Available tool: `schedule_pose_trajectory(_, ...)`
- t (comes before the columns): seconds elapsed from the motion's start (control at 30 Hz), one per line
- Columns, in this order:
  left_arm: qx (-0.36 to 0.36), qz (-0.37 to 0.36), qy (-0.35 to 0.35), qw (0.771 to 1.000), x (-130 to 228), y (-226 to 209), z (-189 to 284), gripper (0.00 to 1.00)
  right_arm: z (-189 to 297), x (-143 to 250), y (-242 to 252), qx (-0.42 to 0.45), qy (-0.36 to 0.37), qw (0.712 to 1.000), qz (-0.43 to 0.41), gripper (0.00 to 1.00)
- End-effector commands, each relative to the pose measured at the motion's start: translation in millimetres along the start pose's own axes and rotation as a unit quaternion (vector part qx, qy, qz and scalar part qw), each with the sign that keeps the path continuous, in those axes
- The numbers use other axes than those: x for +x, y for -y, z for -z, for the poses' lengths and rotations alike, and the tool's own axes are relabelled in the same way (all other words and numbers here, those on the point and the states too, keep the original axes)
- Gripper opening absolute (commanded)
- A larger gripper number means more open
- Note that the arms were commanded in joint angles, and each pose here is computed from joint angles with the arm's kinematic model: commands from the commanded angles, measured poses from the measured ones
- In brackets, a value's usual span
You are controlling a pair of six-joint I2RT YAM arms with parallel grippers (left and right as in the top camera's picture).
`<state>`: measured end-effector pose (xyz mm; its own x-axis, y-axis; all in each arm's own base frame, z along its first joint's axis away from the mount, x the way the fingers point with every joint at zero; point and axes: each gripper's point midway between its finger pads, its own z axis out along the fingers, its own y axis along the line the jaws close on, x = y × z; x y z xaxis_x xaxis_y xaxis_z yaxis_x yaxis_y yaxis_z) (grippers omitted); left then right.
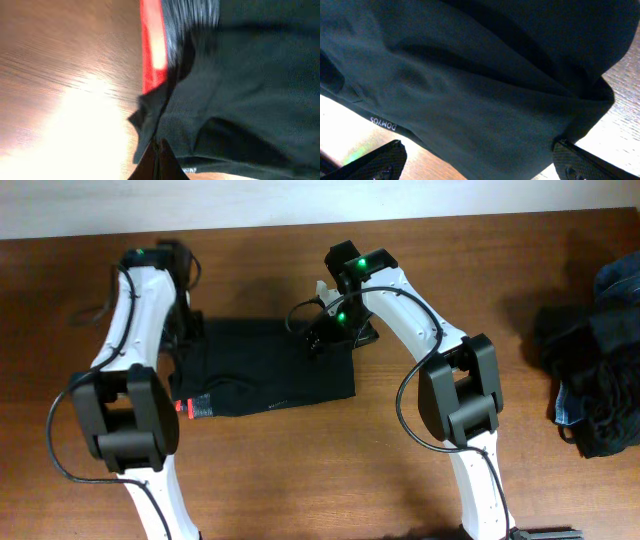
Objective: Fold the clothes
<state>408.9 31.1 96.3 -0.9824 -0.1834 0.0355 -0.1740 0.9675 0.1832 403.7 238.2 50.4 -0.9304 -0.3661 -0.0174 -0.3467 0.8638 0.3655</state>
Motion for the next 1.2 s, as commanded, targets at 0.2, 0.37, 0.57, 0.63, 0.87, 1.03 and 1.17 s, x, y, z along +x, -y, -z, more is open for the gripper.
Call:
schedule_pose_trajectory(0.2,0.009,0.048,-0.009,0.999,-2,-29,-13,0.21,20,-6,-9,0.006,0.027,0.999,0.016,0.99)
schedule_pose_trajectory(0.37,0.080,0.000,-0.015,0.997,0,-10,-25,0.49,19,-5,-9,0.006,0.025,1.000,0.015,0.99)
schedule_pose_trajectory(0.57,0.190,-0.097,0.002,0.977,-1,25,-16,0.73,19,-5,-9,0.006,0.025,1.000,0.015,0.99)
schedule_pose_trajectory(0.63,0.183,-0.096,0.003,0.978,-2,22,-17,0.75,19,-5,-9,0.006,0.024,1.000,0.015,0.99)
schedule_pose_trajectory(0.87,0.171,-0.094,0.004,0.981,-3,19,-21,0.99,19,-4,-9,0.006,0.023,1.000,0.014,0.99)
schedule_pose_trajectory(1.03,0.135,-0.069,0.007,0.988,-8,7,-25,0.99,19,-4,-7,0.010,0.022,1.000,0.019,0.99)
schedule_pose_trajectory(1.17,0.135,-0.069,0.007,0.988,-8,10,-34,0.98,15,-2,-6,0.010,0.018,1.000,0.020,0.99)
